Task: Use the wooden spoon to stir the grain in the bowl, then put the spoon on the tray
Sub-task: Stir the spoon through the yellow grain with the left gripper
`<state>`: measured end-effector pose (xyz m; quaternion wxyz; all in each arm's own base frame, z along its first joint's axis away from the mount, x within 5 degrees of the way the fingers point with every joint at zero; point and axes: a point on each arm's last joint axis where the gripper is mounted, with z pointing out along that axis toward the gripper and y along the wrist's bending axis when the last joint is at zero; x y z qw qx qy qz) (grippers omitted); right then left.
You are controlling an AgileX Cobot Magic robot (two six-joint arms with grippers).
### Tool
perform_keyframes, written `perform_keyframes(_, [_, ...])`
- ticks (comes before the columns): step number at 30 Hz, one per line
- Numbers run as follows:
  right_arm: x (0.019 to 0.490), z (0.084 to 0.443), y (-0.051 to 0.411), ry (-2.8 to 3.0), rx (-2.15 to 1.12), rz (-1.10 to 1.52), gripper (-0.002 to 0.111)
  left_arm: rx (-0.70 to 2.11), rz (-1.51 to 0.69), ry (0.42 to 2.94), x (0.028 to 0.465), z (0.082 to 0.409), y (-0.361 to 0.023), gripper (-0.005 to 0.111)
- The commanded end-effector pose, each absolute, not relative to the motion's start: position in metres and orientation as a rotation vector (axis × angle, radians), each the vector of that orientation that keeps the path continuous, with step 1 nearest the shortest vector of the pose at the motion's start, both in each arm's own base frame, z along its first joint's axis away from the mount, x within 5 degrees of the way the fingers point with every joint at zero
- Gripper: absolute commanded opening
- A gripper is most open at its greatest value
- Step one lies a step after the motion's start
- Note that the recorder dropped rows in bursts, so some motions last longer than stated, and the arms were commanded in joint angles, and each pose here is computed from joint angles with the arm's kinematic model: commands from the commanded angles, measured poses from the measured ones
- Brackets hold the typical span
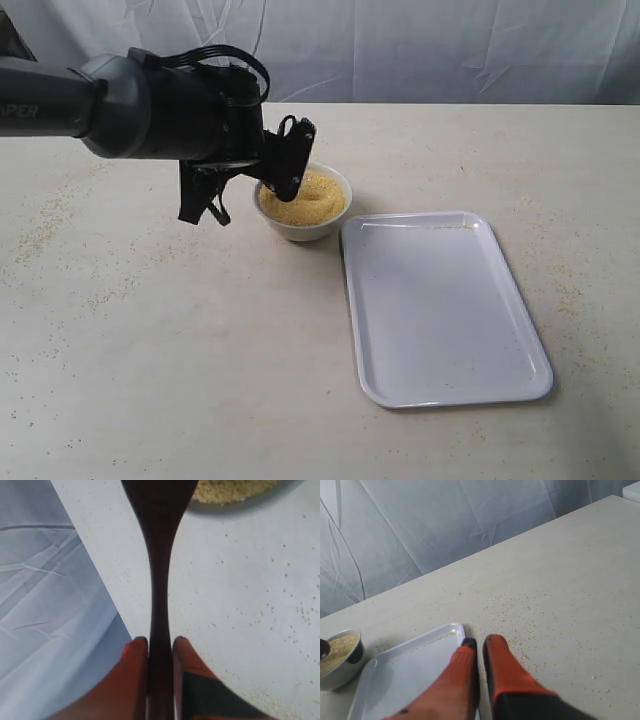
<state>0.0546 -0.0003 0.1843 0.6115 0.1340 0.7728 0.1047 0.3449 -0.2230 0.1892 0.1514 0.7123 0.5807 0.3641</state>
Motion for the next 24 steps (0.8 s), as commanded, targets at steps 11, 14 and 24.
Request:
perform_keyframes(11, [0.054, 0.186, -0.001, 1.768, 0.304, 0.234, 0.008, 2.018, 0.99, 1.643, 0.376, 0.163, -0.237, 0.0])
perform_keyframes(14, [0.054, 0.186, -0.001, 1.768, 0.304, 0.234, 0.008, 2.033, 1.017, 1.657, 0.376, 0.159, -0.235, 0.0])
perform_keyframes(24, [0.054, 0.186, -0.001, 1.768, 0.304, 0.234, 0.008, 2.13, 0.942, 1.654, 0.371, 0.154, -0.238, 0.0])
